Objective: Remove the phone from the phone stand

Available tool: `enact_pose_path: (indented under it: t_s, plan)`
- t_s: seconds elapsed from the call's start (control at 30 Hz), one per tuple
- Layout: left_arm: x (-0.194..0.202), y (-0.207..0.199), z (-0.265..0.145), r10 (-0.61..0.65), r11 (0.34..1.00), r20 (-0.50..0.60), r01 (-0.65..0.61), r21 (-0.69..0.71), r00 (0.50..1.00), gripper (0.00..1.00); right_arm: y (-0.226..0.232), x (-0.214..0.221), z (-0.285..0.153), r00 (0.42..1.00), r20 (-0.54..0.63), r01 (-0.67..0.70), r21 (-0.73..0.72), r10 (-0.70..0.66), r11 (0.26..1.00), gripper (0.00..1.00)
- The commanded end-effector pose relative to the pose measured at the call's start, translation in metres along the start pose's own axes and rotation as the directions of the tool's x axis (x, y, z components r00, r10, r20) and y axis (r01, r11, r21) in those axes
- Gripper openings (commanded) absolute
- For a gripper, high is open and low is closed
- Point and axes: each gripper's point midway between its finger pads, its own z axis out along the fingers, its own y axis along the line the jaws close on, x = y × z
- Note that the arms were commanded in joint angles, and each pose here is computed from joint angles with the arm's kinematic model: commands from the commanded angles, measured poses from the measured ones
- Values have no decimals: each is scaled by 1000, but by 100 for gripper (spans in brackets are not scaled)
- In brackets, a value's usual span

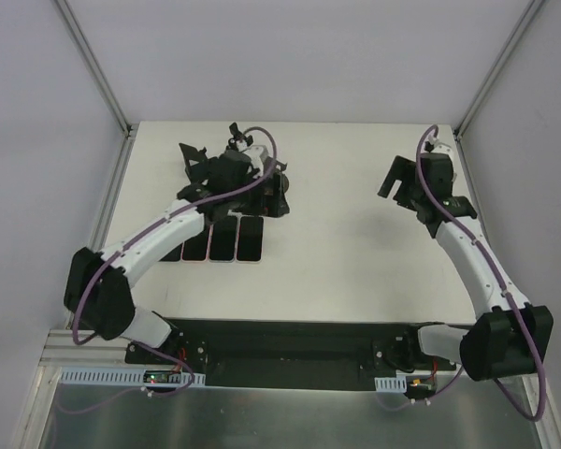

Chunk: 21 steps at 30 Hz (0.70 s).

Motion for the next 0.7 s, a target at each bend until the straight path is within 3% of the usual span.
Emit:
enact_pose_path:
  t_s: [0.0,0.17,0.3,0.57,0.67]
  plan:
    - [-30,25,-49,-63,998,158,57,41,985,99,-45,-47,15,994,110,-32,132,17,991,96]
    - [-33,69,-97,-66,997,282,75,-21,957,99,-89,-78,47,986,160,-5,230,-33,973,96]
    - [-31,106,-123,52,975,322,22,-222,945,99,-127,-97,68,988,143,22,281,-65,959,96]
    - [-2,159,-148,170,878,357,23,-477,918,99,-140,-104,124,991,52,113,151,-122,982,96]
    - [5,176,-154,207,831,357,29,-556,911,99,-152,-104,135,993,35,107,170,-115,980,96]
